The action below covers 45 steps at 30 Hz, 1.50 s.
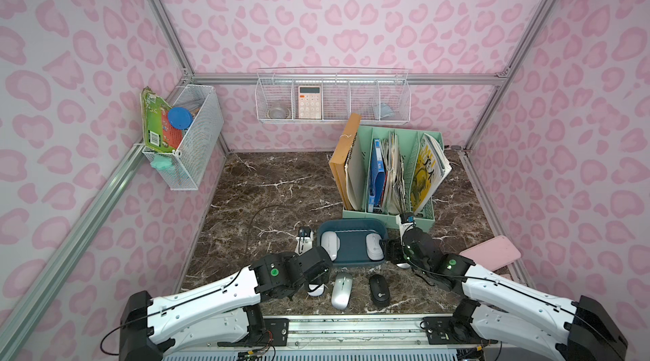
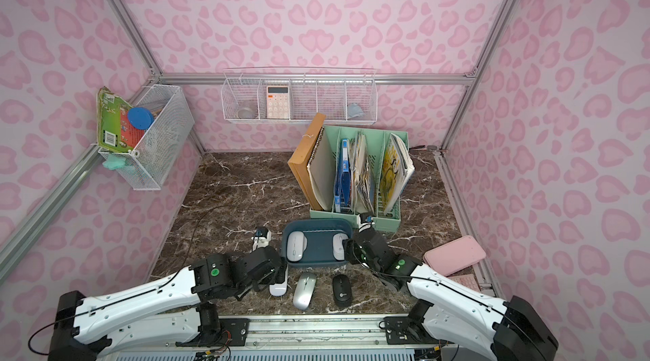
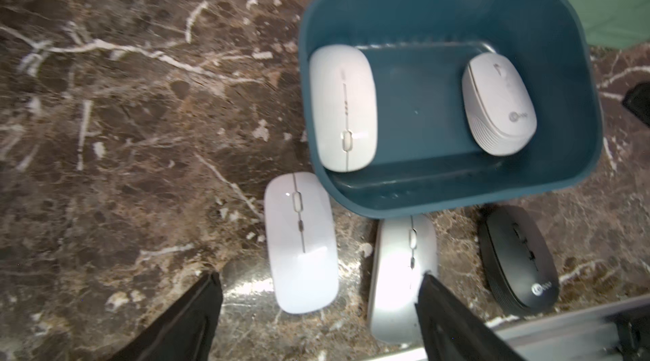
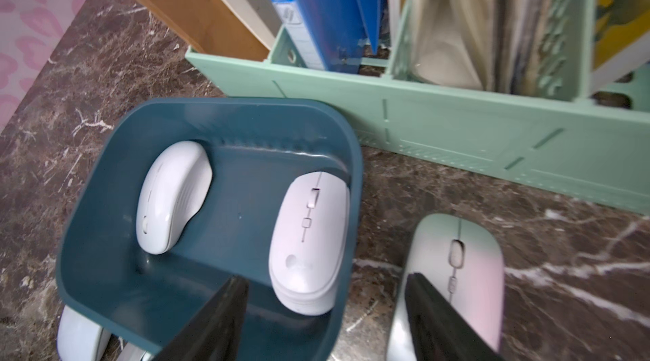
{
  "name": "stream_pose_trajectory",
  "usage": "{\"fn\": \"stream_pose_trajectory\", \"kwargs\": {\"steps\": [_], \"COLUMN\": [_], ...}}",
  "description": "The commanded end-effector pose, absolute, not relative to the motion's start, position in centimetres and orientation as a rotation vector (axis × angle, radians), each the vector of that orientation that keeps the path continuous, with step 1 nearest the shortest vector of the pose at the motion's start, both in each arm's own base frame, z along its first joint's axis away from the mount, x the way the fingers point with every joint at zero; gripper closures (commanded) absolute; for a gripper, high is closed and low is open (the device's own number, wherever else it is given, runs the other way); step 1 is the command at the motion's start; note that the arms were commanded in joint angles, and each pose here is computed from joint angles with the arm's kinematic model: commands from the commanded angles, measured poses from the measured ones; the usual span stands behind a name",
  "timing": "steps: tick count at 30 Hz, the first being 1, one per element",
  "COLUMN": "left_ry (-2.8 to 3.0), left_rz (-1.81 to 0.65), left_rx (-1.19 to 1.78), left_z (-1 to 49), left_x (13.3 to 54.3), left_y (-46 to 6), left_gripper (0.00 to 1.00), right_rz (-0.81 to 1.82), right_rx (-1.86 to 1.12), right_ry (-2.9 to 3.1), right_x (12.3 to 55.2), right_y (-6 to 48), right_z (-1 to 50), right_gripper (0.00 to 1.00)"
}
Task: Take out the mouse from the storage box
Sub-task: Pick up the mouse from the storage box.
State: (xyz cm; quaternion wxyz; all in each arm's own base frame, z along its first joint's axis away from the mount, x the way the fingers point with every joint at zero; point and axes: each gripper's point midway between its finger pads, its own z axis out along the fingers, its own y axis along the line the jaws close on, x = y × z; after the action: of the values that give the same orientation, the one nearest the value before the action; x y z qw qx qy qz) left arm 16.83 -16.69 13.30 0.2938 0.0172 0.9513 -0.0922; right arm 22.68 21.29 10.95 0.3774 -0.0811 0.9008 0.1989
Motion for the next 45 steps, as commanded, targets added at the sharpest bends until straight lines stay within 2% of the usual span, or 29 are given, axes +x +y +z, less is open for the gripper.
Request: {"fn": "stream_pose_trajectory", "kwargs": {"steps": [1,7,11,16,28,39,45], "left_ry": [2.451,2.379,2.33,2.336,2.279,2.293,2.29], "left_rz": [-0.158,-0.116,-0.165,-0.065,-0.141,-0.132,-0.136], "left_rx": [0.034,-0.076,-0.084,-0.078,-0.067,-0.075,-0.083], "left_z": [13.7,14.0,14.3,13.0,12.7,12.5,12.6], "left_x": [18.2,20.0,20.6,20.6,20.5,20.6,20.5], "left_y": [-14.1,-10.2,-10.1,-8.9,-9.1,-9.2,-9.1], "left_gripper": [0.09,0.08,0.07,0.06,0.06,0.05,0.06], "right_rz": [0.456,0.373,0.261,0.074,-0.172,-0.21,-0.136], "right_rx": [-0.226,-0.317,-0.346,-0.278,-0.199,-0.167,-0.226], "right_ry": [2.331,2.472,2.548,2.634,2.687,2.705,2.697], "right_x": [22.8,23.1,23.2,23.6,24.1,24.5,24.5], "right_y": [22.7,26.8,28.6,28.1,26.5,25.5,27.9], "right_z": [10.7,8.8,7.4,5.9,4.5,4.0,4.0], "right_gripper": [0.25,0.22,0.2,0.19,0.19,0.19,0.22]}}
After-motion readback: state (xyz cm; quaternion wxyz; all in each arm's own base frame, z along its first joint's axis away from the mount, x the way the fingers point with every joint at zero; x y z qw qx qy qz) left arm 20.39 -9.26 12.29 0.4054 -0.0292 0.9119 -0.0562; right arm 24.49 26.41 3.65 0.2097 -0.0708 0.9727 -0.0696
